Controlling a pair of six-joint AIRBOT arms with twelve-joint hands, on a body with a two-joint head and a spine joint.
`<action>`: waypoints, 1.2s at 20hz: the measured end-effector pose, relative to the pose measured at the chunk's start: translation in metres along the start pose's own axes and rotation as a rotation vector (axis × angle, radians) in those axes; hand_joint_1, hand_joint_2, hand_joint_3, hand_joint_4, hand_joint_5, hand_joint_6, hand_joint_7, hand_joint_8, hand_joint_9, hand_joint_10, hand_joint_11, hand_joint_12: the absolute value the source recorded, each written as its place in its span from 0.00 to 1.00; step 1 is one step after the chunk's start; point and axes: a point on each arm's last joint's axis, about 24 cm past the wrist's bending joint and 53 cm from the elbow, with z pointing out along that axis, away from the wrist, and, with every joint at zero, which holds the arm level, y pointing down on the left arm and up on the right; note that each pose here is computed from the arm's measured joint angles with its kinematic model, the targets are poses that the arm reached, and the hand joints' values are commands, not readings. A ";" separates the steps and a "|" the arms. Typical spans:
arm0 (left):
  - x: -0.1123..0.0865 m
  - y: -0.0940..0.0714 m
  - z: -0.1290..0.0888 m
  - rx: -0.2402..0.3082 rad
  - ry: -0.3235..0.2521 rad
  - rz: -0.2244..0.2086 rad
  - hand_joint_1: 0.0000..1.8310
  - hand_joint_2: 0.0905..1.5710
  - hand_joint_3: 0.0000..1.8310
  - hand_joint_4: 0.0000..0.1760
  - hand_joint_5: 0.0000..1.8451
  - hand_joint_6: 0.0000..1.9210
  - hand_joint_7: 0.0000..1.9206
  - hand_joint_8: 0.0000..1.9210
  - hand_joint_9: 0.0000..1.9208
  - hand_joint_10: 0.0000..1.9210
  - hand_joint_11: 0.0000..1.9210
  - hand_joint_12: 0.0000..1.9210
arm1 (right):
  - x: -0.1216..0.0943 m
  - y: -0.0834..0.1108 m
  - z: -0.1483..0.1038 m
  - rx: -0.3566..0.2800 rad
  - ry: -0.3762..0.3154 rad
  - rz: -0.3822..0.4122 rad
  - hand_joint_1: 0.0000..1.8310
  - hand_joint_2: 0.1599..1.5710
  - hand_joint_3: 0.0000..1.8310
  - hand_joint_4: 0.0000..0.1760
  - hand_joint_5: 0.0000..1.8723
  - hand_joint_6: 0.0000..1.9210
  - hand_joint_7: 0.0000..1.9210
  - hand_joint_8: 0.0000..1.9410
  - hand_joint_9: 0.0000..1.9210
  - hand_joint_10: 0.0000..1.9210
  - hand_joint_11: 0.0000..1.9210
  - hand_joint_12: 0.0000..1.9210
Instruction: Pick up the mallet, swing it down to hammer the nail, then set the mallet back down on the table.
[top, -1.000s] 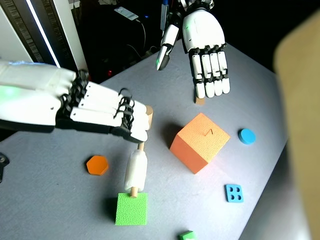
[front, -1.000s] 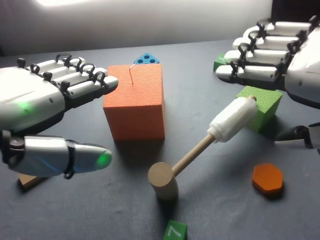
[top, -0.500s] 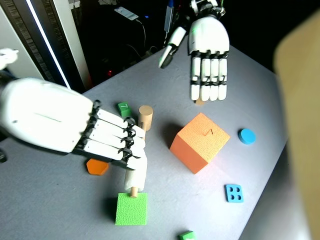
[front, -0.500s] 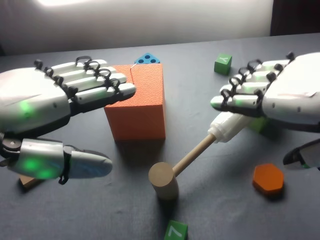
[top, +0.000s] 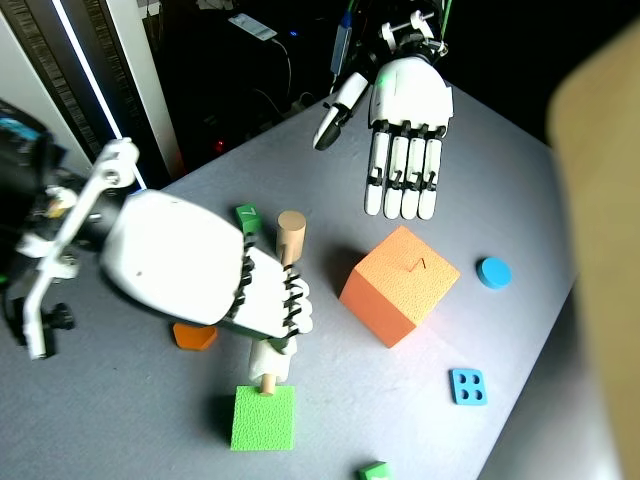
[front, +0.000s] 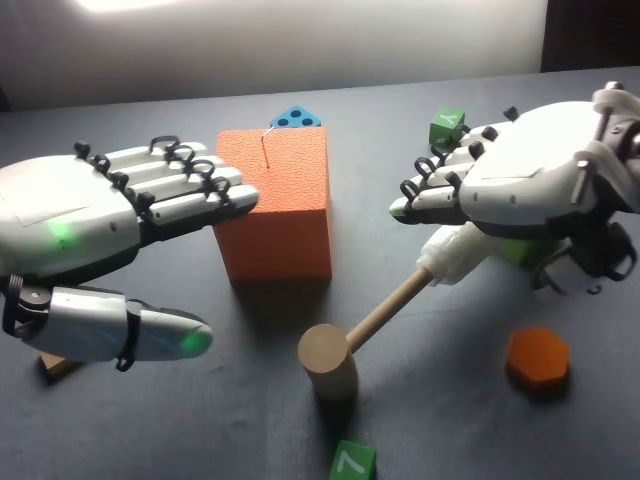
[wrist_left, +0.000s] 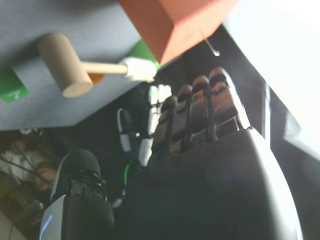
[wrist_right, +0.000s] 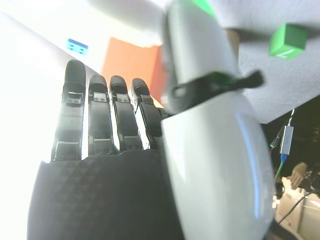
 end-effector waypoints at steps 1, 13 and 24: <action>0.002 0.005 0.001 -0.015 0.008 -0.002 0.00 0.73 0.00 0.00 0.02 0.01 0.01 0.01 0.01 0.00 0.00 0.00 | 0.000 -0.002 0.005 0.006 0.005 -0.002 0.68 0.57 0.00 0.00 0.02 0.00 0.01 0.00 0.01 0.00 0.00 0.15; 0.000 0.021 0.019 -0.027 -0.006 0.022 0.00 0.74 0.00 0.00 0.01 0.00 0.00 0.00 0.00 0.00 0.00 0.00 | 0.007 -0.014 0.046 0.034 0.040 0.034 0.69 0.58 0.01 0.00 0.00 0.00 0.00 0.00 0.00 0.00 0.00 0.00; 0.002 0.026 0.022 -0.037 -0.001 0.040 0.00 0.73 0.00 0.00 0.02 0.00 0.02 0.00 0.01 0.00 0.01 0.00 | 0.030 -0.018 0.073 0.049 0.090 0.085 0.71 0.59 0.00 0.00 0.00 0.00 0.00 0.00 0.00 0.00 0.02 0.02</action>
